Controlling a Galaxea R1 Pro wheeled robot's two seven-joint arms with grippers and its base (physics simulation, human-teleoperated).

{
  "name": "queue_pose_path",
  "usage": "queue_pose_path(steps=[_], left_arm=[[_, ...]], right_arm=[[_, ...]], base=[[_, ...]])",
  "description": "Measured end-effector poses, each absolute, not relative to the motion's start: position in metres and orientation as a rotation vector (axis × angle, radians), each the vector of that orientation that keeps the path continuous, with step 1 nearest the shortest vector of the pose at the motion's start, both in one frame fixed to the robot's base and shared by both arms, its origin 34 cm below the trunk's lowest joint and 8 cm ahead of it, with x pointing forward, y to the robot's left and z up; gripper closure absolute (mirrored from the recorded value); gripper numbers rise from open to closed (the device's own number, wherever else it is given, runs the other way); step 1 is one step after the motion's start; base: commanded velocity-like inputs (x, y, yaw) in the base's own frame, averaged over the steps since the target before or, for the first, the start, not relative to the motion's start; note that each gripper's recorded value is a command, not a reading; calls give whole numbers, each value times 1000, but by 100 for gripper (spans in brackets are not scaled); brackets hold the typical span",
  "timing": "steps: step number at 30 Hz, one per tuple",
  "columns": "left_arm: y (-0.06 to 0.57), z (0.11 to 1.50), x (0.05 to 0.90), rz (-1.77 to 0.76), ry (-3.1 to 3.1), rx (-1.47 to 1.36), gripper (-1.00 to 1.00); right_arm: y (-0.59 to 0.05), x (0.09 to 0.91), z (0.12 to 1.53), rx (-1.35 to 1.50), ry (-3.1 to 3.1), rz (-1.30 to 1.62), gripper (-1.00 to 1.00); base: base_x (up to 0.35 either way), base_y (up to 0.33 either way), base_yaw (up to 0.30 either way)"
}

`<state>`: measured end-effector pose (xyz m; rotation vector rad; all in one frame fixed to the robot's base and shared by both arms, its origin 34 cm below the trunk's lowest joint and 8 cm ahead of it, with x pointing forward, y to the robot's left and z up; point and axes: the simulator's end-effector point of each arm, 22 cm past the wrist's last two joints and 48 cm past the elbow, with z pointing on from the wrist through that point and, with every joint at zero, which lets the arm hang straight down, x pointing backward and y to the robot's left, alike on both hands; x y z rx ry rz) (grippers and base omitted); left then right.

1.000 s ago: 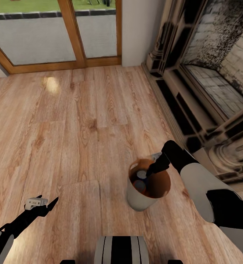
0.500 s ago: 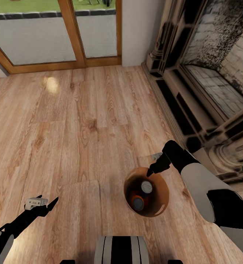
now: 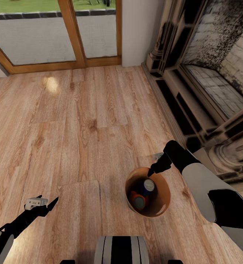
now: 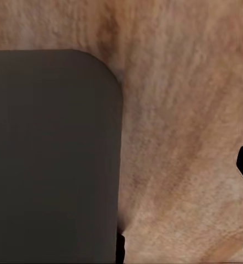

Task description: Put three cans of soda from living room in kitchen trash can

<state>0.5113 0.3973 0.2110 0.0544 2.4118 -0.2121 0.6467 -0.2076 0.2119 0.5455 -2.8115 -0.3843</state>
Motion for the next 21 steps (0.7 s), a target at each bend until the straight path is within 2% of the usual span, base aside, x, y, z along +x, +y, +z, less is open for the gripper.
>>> queue_pose_path(steps=[21], left_arm=[[398, 238, 527, -202, 2358, 56, -100]], right_arm=[[-208, 663, 248, 565, -2870, -373, -100]], base=[[0, 0, 0]])
